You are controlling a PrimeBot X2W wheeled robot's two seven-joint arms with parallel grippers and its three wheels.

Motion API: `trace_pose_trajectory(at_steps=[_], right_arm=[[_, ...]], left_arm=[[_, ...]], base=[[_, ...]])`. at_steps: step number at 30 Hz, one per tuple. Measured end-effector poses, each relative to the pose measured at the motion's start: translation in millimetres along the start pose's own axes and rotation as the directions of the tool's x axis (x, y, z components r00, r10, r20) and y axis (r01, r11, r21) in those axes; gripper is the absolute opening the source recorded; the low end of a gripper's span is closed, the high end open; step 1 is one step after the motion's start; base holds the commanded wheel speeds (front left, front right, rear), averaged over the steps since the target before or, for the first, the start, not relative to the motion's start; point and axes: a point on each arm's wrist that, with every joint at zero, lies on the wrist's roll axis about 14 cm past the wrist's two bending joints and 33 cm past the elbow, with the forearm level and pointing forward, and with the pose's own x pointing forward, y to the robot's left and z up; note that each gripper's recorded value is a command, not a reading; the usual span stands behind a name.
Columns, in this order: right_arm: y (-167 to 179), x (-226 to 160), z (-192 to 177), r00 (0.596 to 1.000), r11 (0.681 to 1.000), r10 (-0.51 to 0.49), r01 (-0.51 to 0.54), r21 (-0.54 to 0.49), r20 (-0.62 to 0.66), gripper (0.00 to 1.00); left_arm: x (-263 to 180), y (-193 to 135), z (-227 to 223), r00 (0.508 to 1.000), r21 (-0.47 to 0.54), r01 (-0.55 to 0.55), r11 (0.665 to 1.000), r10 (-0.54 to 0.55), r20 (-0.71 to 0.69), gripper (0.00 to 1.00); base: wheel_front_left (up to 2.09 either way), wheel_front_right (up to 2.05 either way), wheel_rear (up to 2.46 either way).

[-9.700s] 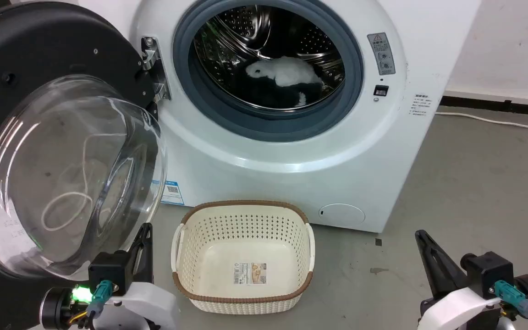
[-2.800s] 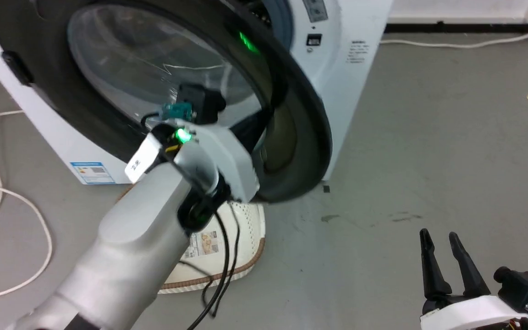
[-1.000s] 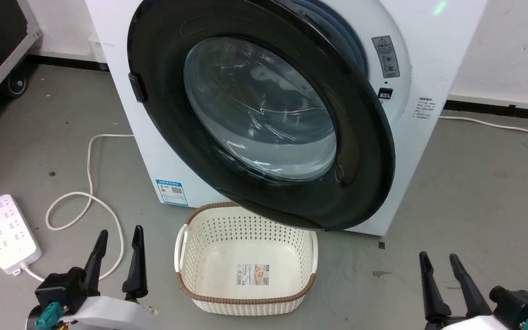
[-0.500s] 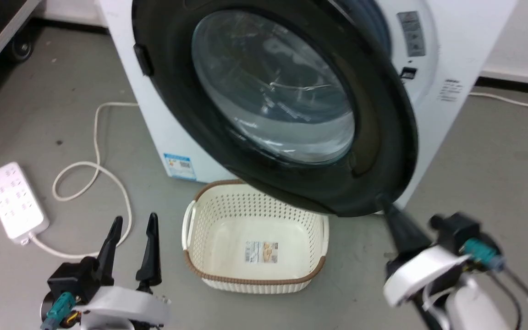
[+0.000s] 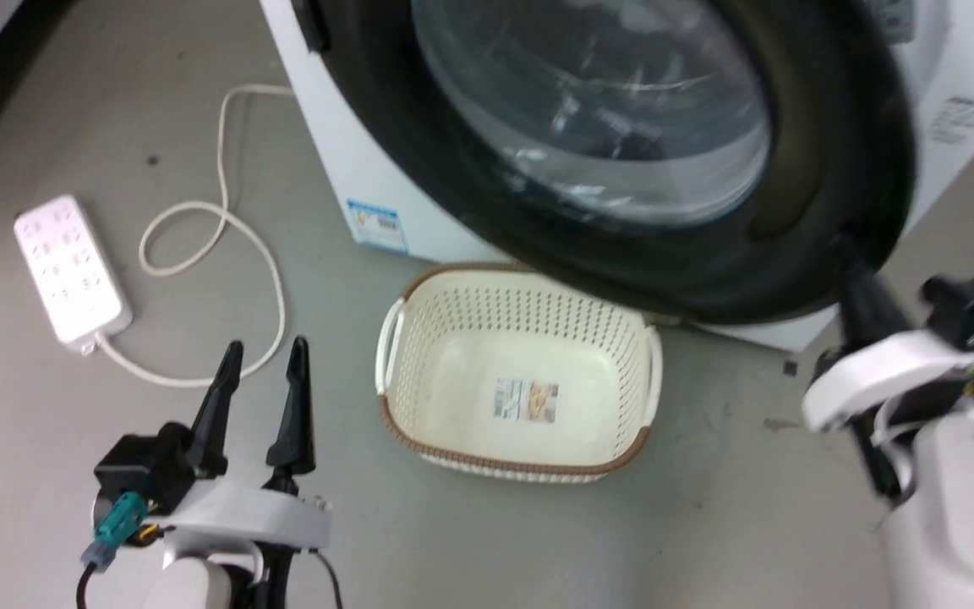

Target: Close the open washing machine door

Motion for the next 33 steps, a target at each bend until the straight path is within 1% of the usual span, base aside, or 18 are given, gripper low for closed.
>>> trace_pose_trajectory(at_steps=[2, 3, 4, 8, 9, 12, 18, 20, 22, 23, 24, 25, 26, 27, 28, 31, 32, 33], right_arm=[[-3, 7, 2, 1.000, 1.000, -0.011, 0.011, -0.005, 0.007, 0.00], [-10, 21, 6, 0.999, 0.999, -0.034, 0.035, -0.010, 0.024, 0.00], [-10, 21, 6, 0.999, 0.999, -0.034, 0.035, -0.010, 0.024, 0.00], [-24, 56, 16, 0.995, 0.996, -0.083, 0.085, -0.037, 0.063, 0.00], [-24, 56, 16, 0.995, 0.996, -0.083, 0.085, -0.037, 0.063, 0.00], [-35, 85, 21, 0.987, 0.991, -0.129, 0.132, -0.028, 0.098, 0.00], [-42, 88, 27, 0.978, 0.987, -0.160, 0.160, 0.009, 0.131, 0.00], [-45, 84, 35, 0.973, 0.985, -0.170, 0.167, 0.031, 0.154, 0.00], [-47, 76, 58, 0.961, 0.983, -0.178, 0.164, 0.079, 0.214, 0.00], [-47, 76, 58, 0.961, 0.983, -0.178, 0.164, 0.079, 0.214, 0.00], [-47, 65, 75, 0.951, 0.984, -0.172, 0.153, 0.094, 0.258, 0.00], [-47, 65, 75, 0.951, 0.984, -0.172, 0.153, 0.094, 0.258, 0.00], [-46, 49, 83, 0.948, 0.986, -0.161, 0.141, 0.092, 0.274, 0.00], [-46, 49, 83, 0.948, 0.986, -0.161, 0.141, 0.092, 0.274, 0.00], [-49, 27, 86, 0.945, 0.986, -0.160, 0.142, 0.082, 0.284, 0.00], [-57, -9, 96, 0.935, 0.986, -0.166, 0.154, 0.064, 0.313, 0.00], [-57, -9, 96, 0.935, 0.986, -0.166, 0.154, 0.064, 0.313, 0.00], [-61, -34, 98, 0.932, 0.986, -0.167, 0.160, 0.046, 0.321, 0.00]], left_arm=[[2, 0, -1, 1.000, -0.001, -0.002, 1.000, 0.002, -0.001, 1.00], [7, 2, -3, 1.000, 0.002, -0.003, 1.000, 0.003, -0.001, 1.00], [7, 2, -3, 1.000, 0.002, -0.003, 1.000, 0.003, -0.001, 1.00], [18, 6, -10, 1.000, 0.016, -0.007, 1.000, 0.007, -0.013, 1.00], [18, 6, -10, 1.000, 0.016, -0.007, 1.000, 0.007, -0.013, 1.00], [26, 15, -21, 0.999, 0.038, -0.020, 0.999, 0.022, -0.038, 1.00], [25, 17, -26, 0.998, 0.043, -0.020, 0.999, 0.022, -0.055, 1.00], [25, 15, -23, 0.999, 0.039, -0.015, 0.999, 0.017, -0.045, 1.00], [24, 12, -13, 1.000, 0.041, -0.007, 0.999, 0.008, -0.018, 1.00], [24, 12, -13, 1.000, 0.041, -0.007, 0.999, 0.008, -0.018, 1.00], [23, 10, -6, 1.000, 0.045, 0.000, 0.999, 0.000, 0.000, 1.00], [23, 10, -6, 1.000, 0.045, 0.000, 0.999, 0.000, 0.000, 1.00], [20, 6, -1, 1.000, 0.049, 0.010, 0.999, -0.010, 0.012, 1.00], [20, 6, -1, 1.000, 0.049, 0.010, 0.999, -0.010, 0.012, 1.00], [16, 2, 4, 0.999, 0.053, 0.022, 0.998, -0.023, 0.024, 1.00], [13, -8, 9, 0.998, 0.059, 0.052, 0.997, -0.054, 0.035, 1.00], [13, -8, 9, 0.998, 0.059, 0.052, 0.997, -0.054, 0.035, 1.00], [11, -17, 12, 0.996, 0.059, 0.075, 0.995, -0.078, 0.041, 1.00]], base=[[0.00, 0.00, 0.00], [0.00, 0.00, 0.00], [0.00, 0.00, 0.00], [0.00, 0.00, 0.00], [0.00, 0.00, 0.00], [0.00, 0.00, 0.00], [0.00, 0.00, 0.00], [0.00, 0.00, 0.00], [0.00, 0.00, 0.00], [0.00, 0.00, 0.00], [0.00, 0.00, 0.00], [0.00, 0.00, 0.00], [0.00, 0.00, 0.00], [0.00, 0.00, 0.00], [0.00, 0.00, 0.00], [0.00, 0.00, 0.00], [0.00, 0.00, 0.00], [0.00, 0.00, 0.00]])
